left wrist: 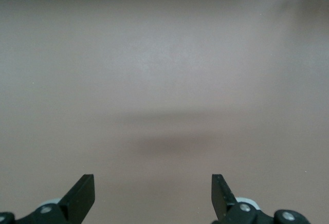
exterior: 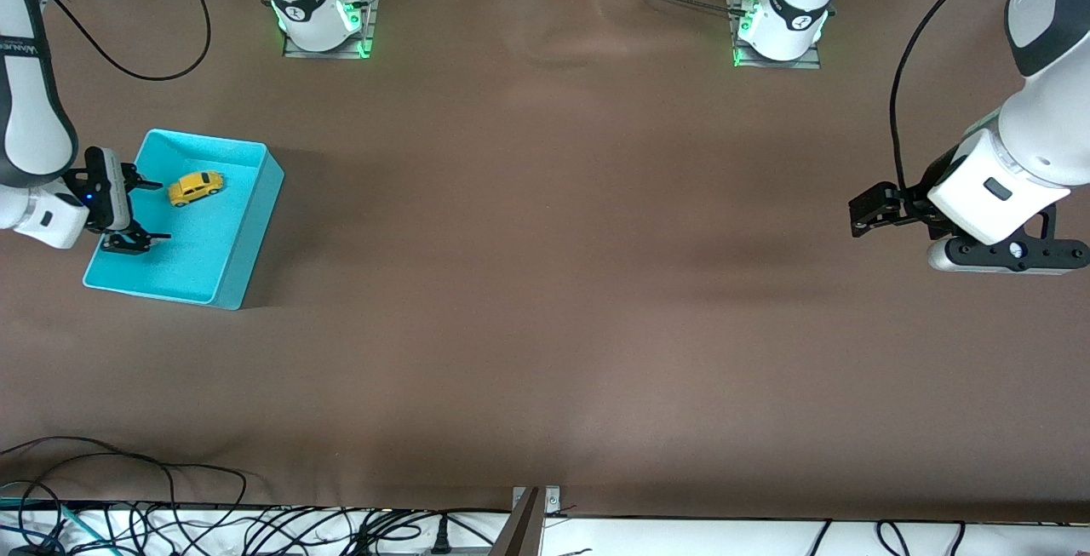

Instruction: Wind up and store yellow beetle car

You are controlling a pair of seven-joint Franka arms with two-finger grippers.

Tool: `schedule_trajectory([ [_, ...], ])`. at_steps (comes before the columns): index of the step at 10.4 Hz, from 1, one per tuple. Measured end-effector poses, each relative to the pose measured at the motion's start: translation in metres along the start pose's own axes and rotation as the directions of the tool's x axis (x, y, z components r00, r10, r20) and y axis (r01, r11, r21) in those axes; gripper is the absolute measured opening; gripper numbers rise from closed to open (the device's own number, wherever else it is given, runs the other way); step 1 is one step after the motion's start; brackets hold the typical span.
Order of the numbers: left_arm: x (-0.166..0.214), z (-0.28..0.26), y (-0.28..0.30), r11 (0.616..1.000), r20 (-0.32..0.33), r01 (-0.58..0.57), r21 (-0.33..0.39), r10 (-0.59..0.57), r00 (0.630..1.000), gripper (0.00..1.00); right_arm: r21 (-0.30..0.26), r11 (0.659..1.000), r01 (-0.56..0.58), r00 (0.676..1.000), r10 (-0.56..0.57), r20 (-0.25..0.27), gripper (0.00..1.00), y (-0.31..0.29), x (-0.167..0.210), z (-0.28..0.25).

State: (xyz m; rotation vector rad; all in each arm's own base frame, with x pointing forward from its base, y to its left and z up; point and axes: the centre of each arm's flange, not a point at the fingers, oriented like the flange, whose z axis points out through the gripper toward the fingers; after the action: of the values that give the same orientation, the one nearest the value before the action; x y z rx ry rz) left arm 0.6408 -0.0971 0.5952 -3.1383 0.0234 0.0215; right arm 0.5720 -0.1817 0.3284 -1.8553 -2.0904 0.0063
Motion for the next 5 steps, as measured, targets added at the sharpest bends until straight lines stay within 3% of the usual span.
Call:
schedule_trajectory([
  [3, 0.000, 0.000, 0.000, 1.000, 0.000, 0.000, 0.000, 0.000, 1.000, 1.00, -0.038, 0.975, -0.218, 0.975, 0.219, 0.036, 1.00, -0.014, 0.049, -0.063],
  [5, 0.000, 0.000, 0.000, 1.000, 0.000, 0.000, 0.000, 0.000, 1.000, 1.00, -0.084, 0.922, -0.378, 0.922, 0.383, 0.055, 1.00, -0.020, 0.098, -0.095],
])
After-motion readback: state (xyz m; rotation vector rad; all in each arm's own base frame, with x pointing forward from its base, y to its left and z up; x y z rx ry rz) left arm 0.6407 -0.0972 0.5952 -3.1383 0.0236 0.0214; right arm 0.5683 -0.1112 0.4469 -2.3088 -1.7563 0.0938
